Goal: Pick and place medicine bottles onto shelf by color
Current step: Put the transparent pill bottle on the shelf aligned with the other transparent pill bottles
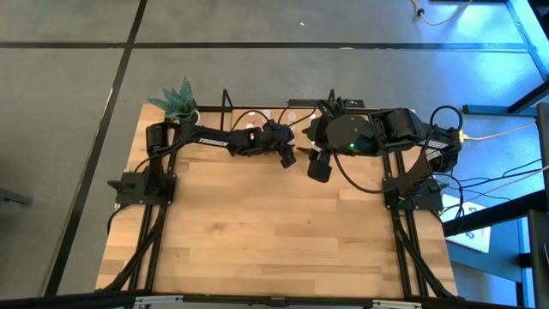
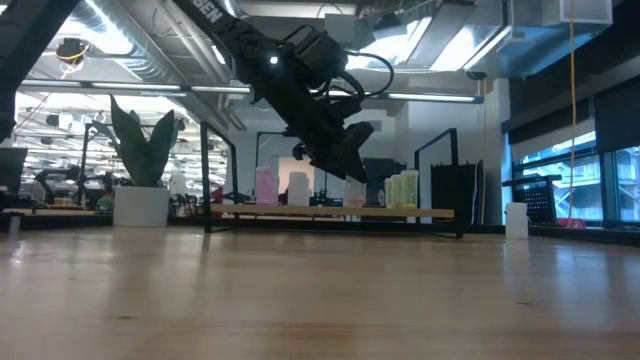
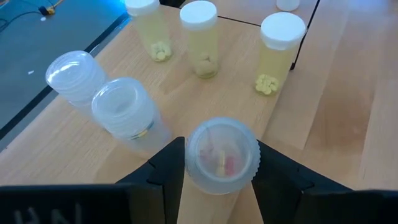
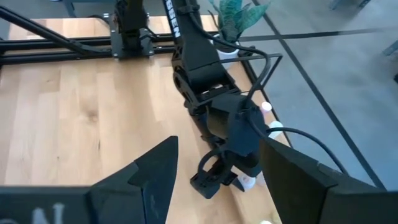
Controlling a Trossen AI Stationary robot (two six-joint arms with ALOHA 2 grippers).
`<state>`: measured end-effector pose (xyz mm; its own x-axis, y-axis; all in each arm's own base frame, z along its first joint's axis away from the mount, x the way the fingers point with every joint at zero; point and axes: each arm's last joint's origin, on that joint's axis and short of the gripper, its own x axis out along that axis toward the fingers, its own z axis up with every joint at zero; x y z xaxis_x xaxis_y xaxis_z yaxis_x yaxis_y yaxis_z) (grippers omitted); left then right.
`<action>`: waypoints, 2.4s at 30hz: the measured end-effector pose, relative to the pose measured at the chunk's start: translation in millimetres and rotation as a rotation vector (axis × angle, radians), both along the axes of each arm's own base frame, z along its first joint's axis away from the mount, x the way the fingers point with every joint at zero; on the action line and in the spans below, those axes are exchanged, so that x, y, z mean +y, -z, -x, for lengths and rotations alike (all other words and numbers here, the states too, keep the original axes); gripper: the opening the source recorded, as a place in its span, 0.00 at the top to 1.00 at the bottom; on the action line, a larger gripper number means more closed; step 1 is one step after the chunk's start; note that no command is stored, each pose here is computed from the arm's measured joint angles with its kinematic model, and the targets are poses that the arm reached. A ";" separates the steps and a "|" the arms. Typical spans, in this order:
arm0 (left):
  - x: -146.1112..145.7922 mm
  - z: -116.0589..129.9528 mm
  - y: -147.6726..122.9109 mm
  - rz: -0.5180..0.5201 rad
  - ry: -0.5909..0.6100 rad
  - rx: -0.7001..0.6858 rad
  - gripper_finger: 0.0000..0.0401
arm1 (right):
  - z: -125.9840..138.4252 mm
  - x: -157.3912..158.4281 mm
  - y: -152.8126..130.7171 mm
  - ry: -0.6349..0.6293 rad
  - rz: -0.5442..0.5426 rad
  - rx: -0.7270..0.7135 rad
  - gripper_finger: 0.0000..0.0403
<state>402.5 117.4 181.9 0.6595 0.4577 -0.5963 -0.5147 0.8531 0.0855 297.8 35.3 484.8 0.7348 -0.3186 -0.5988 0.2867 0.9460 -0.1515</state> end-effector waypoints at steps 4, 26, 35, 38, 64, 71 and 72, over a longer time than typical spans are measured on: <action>0.0 0.0 0.0 0.000 0.000 0.000 0.63 | 0.0 0.2 0.0 -0.004 -0.003 0.000 0.44; 2.5 0.1 -1.1 -0.008 -0.012 -0.011 0.63 | 0.0 0.2 0.0 -0.004 -0.003 0.000 0.44; 3.1 -1.3 -3.4 -0.019 -0.018 -0.036 0.63 | 0.0 0.2 0.0 -0.004 -0.003 0.001 0.44; 3.2 -1.2 -3.3 -0.019 -0.018 -0.036 0.63 | 0.0 0.2 0.0 -0.004 -0.003 0.001 0.44; 3.7 -1.8 -4.9 -0.080 0.009 -0.015 0.47 | 0.0 0.3 0.1 -0.004 -0.003 0.001 0.44; 2.1 -1.4 -8.9 -0.083 0.013 -0.026 0.47 | 0.0 0.2 0.2 -0.004 -0.003 0.001 0.44; 1.9 -0.8 -12.0 -0.089 0.016 -0.030 0.47 | 0.0 0.2 0.2 -0.004 -0.003 0.001 0.44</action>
<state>403.2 119.4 193.9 0.6841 0.4971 -0.5338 -0.5046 0.8510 0.1458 297.9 35.6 484.6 0.7353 -0.3138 -0.6007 0.2825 0.9476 -0.1492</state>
